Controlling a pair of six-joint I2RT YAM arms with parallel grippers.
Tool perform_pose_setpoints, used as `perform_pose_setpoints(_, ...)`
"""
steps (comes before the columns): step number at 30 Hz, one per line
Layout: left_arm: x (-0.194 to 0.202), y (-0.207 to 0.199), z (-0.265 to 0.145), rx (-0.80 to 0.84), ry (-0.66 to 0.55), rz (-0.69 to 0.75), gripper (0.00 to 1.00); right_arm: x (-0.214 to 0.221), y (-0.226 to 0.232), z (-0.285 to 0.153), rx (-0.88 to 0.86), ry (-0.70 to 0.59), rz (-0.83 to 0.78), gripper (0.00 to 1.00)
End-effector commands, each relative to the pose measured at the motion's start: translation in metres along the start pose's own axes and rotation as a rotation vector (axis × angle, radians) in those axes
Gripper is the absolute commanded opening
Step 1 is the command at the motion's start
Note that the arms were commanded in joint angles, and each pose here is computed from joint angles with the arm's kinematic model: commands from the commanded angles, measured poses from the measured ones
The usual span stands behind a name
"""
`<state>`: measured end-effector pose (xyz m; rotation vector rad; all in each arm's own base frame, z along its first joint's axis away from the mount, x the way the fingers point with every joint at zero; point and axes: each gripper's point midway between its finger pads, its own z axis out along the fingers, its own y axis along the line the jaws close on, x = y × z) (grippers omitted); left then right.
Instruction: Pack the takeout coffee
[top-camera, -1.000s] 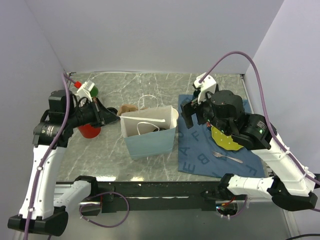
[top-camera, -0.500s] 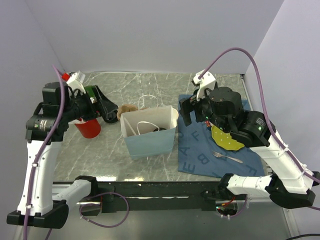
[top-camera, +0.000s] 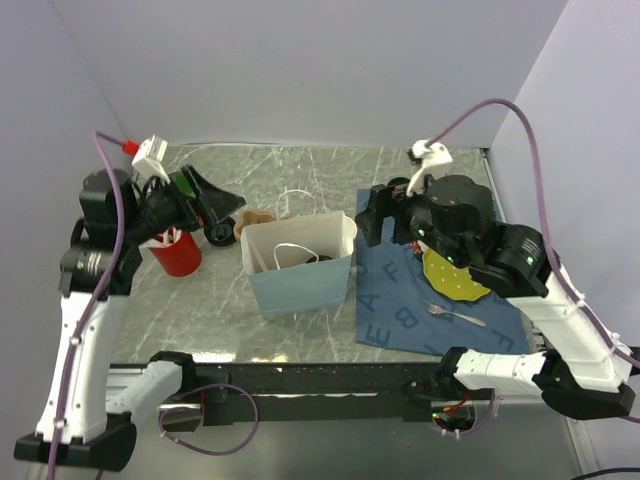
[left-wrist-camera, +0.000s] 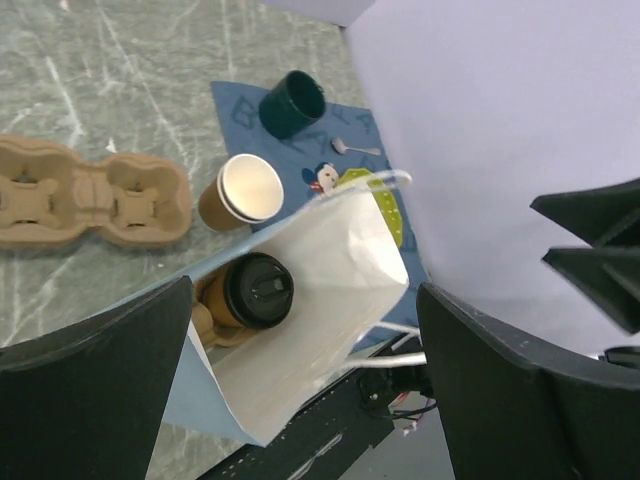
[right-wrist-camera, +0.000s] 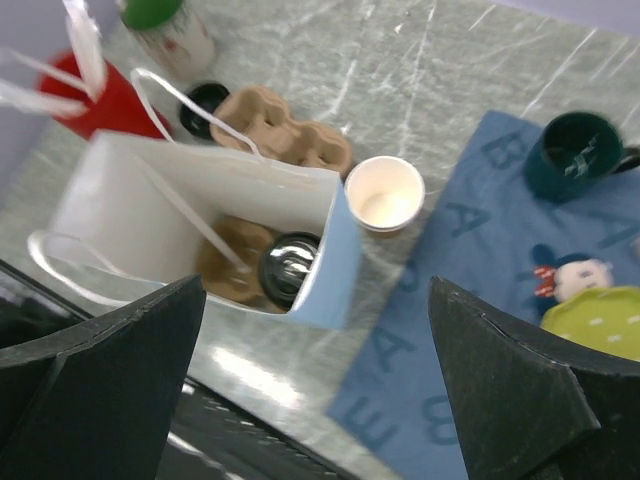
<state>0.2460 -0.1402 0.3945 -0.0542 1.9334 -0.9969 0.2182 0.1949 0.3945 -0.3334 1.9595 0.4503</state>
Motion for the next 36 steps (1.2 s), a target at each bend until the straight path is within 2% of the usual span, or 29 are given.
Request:
perform_pose_setpoints(1, -0.006, -0.039, -0.023, 0.191, -0.136, 0.084, 0.99, -0.018, 0.001, -0.026, -0.028, -0.110, 0.285, 1.00)
perform_pose_setpoints(4, 0.001, -0.036, -0.028, 0.196, -0.156, 0.085, 0.99, -0.015, -0.003, -0.027, 0.000, -0.101, 0.351, 1.00)
perform_pose_setpoints(12, 0.010, -0.037, -0.042, 0.187, -0.173, 0.138, 0.99, -0.010, -0.008, -0.030, 0.024, -0.090, 0.369, 1.00)
perform_pose_setpoints(29, -0.017, -0.059, -0.057, 0.207, -0.276, 0.160, 0.97, -0.010, -0.007, -0.030, 0.012, -0.093, 0.336, 1.00)
perform_pose_setpoints(36, -0.019, -0.058, -0.055, 0.198, -0.269, 0.171, 0.97, -0.016, -0.008, -0.033, 0.009, -0.111, 0.320, 1.00)
